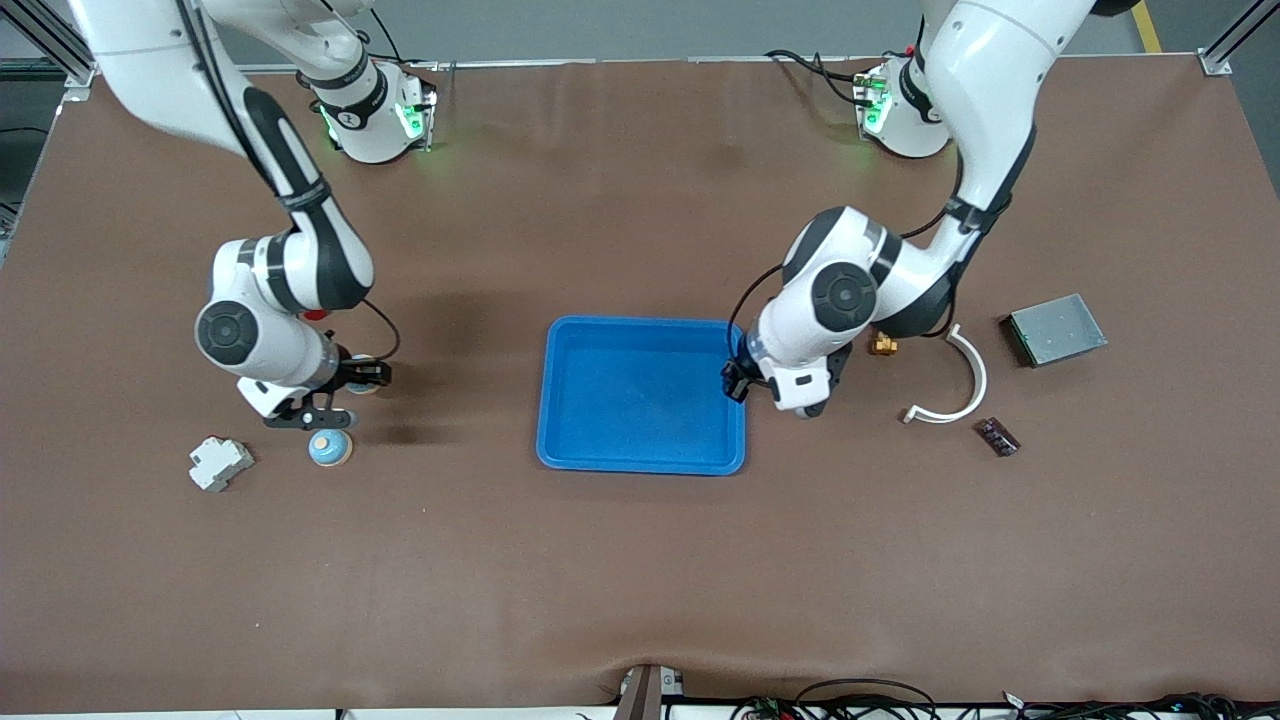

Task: Place electrolytic capacitor and blue bell in tray
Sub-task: 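Carry the capacitor and the blue bell into the blue tray, then open both grippers in the tray and move the left gripper to the second capacitor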

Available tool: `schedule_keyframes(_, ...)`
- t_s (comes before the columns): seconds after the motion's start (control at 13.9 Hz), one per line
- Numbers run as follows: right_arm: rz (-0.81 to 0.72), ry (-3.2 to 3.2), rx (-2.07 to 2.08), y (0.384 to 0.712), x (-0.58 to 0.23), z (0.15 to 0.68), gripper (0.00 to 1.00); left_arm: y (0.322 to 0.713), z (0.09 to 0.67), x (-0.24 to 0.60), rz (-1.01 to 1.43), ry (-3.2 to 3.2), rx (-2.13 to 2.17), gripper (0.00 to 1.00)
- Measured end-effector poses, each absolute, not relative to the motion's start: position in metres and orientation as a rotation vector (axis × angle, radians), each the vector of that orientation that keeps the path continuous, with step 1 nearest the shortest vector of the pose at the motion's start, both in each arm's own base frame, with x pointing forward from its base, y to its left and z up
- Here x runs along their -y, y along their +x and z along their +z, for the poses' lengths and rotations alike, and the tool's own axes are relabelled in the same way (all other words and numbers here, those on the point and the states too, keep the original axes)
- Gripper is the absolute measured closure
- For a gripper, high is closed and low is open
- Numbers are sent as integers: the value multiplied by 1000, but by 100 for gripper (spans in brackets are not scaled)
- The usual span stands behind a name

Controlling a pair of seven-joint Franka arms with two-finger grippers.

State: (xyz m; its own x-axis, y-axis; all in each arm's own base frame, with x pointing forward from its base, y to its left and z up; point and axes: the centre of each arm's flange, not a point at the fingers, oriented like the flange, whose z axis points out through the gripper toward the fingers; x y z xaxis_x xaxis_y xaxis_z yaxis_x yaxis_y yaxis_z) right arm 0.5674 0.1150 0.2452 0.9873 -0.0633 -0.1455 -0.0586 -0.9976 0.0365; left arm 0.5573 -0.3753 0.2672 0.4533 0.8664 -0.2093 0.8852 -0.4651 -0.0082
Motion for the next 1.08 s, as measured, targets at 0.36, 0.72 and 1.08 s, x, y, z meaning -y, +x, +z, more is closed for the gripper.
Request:
schedule_keyframes(0.36, -130, 3089, 302, 542, -256, 269, 32, 546, 234, 403, -305, 2612, -1605, 66)
schedule_keyframes(0.72, -60, 3171, 431, 512, -337, 255, 32, 539, 223, 409, -259, 2654, -1604, 66)
schedule_keyframes(1.08, -40, 3159, 580, 507, -413, 227, 32, 542, 227, 412, -217, 2672, -1576, 31)
